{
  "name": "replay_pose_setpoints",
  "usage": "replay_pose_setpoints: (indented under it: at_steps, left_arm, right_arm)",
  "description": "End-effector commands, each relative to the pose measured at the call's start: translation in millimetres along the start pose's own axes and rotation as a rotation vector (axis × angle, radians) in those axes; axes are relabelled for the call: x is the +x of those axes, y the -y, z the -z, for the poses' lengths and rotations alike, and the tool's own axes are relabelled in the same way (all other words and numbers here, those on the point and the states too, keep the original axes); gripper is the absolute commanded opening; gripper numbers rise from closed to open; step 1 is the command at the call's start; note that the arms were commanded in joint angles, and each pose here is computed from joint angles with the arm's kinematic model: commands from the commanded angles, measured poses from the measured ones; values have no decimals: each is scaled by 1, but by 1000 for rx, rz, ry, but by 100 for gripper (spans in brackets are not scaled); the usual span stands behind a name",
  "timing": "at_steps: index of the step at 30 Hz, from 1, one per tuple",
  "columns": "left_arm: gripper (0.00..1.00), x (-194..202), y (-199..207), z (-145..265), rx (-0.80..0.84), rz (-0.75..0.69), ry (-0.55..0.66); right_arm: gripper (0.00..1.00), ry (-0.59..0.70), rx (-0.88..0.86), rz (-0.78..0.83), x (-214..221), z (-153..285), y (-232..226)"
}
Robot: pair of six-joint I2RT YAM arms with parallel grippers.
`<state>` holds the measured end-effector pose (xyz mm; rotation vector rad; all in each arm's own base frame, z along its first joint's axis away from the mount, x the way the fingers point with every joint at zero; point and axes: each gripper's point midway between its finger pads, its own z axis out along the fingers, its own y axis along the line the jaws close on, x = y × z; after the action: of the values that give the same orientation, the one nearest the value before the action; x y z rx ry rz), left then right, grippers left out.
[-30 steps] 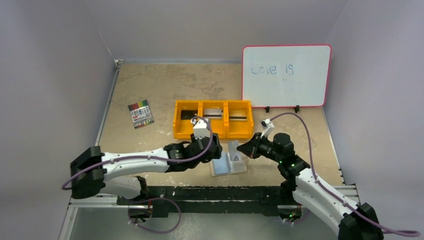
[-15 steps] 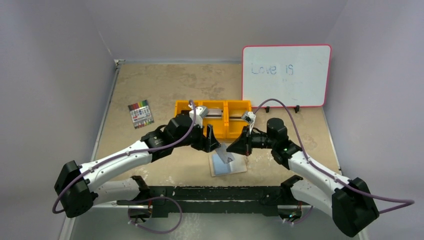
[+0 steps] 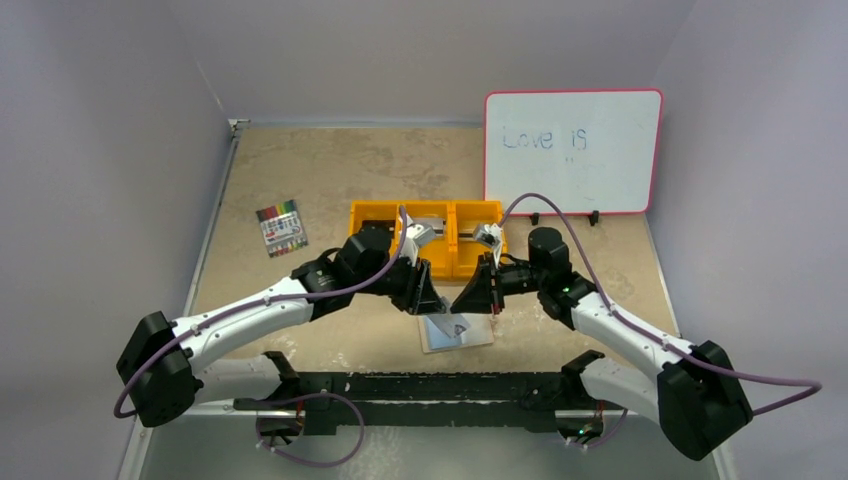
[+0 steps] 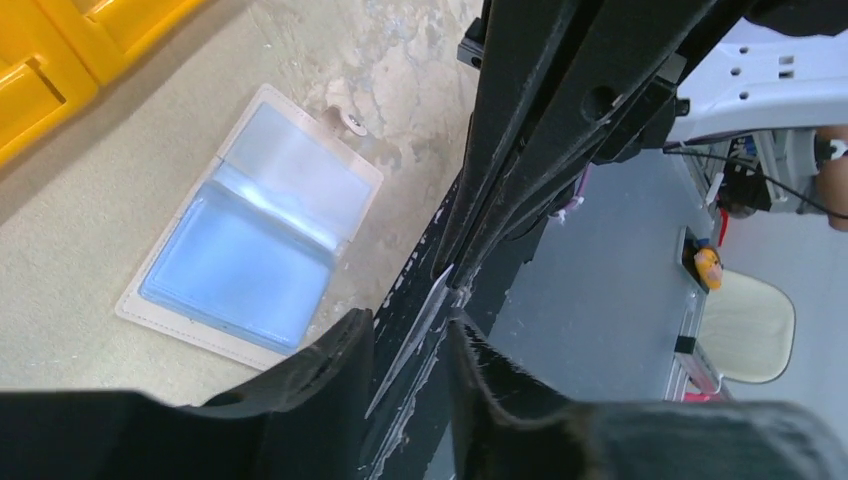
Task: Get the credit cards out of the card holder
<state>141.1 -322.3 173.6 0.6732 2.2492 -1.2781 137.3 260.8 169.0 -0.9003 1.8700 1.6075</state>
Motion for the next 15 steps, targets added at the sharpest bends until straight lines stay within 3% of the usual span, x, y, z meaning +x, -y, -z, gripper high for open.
replay_pose_setpoints:
  at_steps: [1, 7, 9, 12, 15]
  left_arm:
    - [26, -12, 19, 5, 75, -71, 22]
    - [0, -10, 23, 7, 98, -78, 14]
    - [0, -9, 24, 7, 106, -77, 10]
    - [0, -11, 28, 7, 131, -80, 16]
    - [0, -13, 32, 8, 149, -87, 28]
  right_arm:
    - [0, 13, -85, 86, -20, 1, -20]
    - [1, 9, -109, 79, -19, 1, -24]
    - [8, 10, -111, 80, -21, 1, -25]
    - [28, 16, -112, 83, -23, 1, -26]
    - [42, 23, -114, 89, -24, 1, -27]
